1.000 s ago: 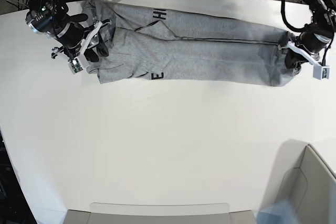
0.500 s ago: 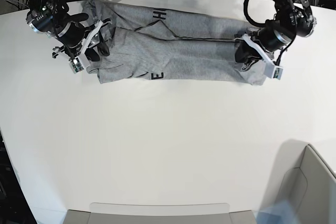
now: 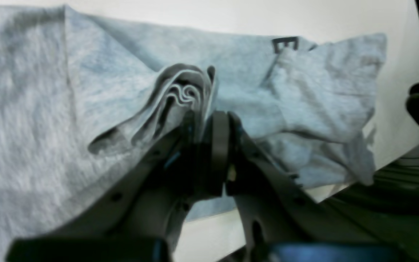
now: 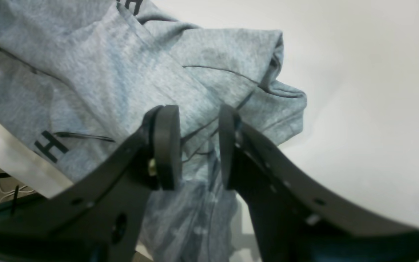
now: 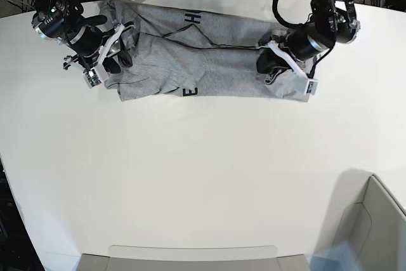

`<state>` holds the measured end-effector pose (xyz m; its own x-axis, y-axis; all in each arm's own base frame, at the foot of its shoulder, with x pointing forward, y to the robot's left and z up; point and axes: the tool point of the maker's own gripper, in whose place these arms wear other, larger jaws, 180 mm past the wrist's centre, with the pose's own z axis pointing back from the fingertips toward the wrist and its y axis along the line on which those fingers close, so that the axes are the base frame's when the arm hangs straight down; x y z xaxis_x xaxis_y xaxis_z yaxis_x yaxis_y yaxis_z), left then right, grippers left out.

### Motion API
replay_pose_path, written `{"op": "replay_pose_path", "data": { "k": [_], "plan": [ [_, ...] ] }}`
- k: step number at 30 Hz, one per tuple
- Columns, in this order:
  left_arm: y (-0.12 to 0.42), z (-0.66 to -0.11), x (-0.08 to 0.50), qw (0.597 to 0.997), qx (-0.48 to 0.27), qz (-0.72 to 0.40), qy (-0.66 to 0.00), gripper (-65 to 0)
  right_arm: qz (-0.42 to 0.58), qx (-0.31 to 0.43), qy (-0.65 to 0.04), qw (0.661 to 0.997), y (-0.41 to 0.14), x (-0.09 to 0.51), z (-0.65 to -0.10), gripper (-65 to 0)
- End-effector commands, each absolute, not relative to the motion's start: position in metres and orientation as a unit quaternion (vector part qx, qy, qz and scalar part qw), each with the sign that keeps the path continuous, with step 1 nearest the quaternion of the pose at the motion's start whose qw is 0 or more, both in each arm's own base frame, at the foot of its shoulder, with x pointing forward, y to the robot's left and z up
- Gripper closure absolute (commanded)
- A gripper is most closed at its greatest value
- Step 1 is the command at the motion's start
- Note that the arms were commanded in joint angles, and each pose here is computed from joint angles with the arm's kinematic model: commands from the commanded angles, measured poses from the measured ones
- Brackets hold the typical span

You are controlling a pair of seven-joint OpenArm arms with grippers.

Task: Fold the T-shirt properly
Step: 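Grasp the strip end with the left gripper and fold it toward the right gripper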

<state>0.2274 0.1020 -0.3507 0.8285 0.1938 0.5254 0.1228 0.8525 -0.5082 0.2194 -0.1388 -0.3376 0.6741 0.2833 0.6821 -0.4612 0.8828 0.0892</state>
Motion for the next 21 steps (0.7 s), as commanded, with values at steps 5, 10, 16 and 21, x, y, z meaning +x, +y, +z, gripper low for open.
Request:
{"op": "replay_pose_path", "data": {
  "k": [5,10,16,21],
  "plan": [
    [0.081,-0.343,0.234,0.906,-0.298,0.025,-0.301,0.0,0.209,0.128,-0.365,0.898,-0.138,0.225,-0.329,-18.9],
    [0.078,-0.356,0.229,0.909,-0.303,0.032,-0.285,0.0,0.207,0.128,-0.363,0.9,-0.139,0.223,-0.33,-18.9],
    [0.077,-0.36,0.226,0.911,-0.306,0.035,-0.273,0.0,0.207,0.127,-0.362,0.9,-0.14,0.223,-0.33,-18.9],
    [0.074,-0.363,0.218,0.911,-0.311,0.037,-0.268,-4.8,0.208,0.129,-0.362,0.9,-0.138,0.223,-0.331,-18.9]
  ]
}}
